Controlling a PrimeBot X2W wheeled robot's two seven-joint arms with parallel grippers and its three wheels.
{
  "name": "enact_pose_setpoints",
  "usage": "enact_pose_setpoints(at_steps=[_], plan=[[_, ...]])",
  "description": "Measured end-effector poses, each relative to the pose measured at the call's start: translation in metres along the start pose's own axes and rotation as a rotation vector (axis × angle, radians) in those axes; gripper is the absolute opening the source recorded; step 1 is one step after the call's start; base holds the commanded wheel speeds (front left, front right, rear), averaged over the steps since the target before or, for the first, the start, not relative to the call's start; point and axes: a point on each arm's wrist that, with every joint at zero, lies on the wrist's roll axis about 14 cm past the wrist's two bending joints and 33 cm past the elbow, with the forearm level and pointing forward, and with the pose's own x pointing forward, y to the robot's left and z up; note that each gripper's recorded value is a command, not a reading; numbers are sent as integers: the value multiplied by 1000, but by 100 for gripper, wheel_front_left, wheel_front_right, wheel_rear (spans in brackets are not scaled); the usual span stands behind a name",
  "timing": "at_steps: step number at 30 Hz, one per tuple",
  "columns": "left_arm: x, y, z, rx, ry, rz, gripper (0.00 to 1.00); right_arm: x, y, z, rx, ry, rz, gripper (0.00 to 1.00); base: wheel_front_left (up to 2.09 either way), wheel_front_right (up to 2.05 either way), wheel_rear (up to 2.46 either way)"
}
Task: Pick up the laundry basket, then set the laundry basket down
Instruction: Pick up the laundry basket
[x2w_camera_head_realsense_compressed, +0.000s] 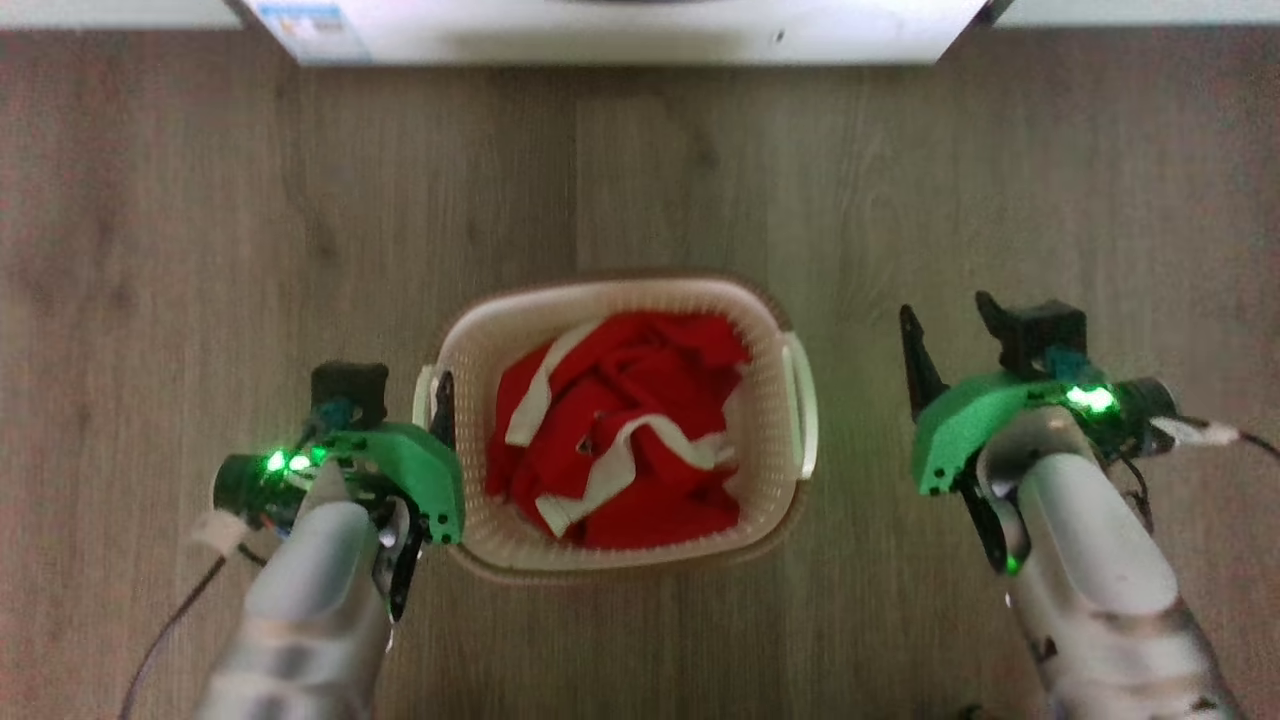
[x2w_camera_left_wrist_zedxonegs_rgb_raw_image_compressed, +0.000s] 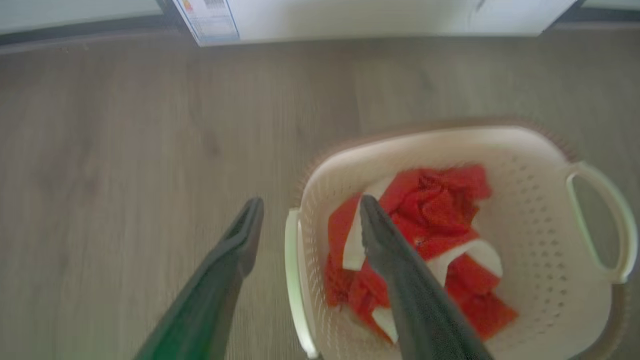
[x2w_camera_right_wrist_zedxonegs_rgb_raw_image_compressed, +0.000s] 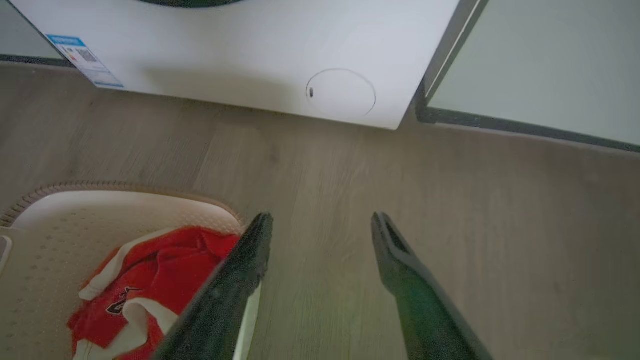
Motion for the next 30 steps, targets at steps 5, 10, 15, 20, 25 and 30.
enact_pose_setpoints(at_steps=[5, 10, 15, 20, 25, 30], plan=[[12, 6, -35, -5, 134, -7, 100, 21, 5, -36, 37, 122, 25, 100, 0, 0, 0], [21, 10, -52, -15, 199, -5, 100, 31, 16, -67, 72, 220, 63, 100, 0, 0, 0], [27, 12, -66, -10, 267, -10, 100, 37, 25, -88, 115, 283, 88, 100, 0, 0, 0], [33, 9, -77, -7, 310, -23, 100, 41, 31, -104, 124, 325, 108, 100, 0, 0, 0], [37, 5, -89, 1, 357, -38, 100, 44, 37, -114, 137, 347, 130, 100, 0, 0, 0], [38, 2, -98, -1, 387, -45, 100, 43, 42, -126, 156, 383, 141, 100, 0, 0, 0]])
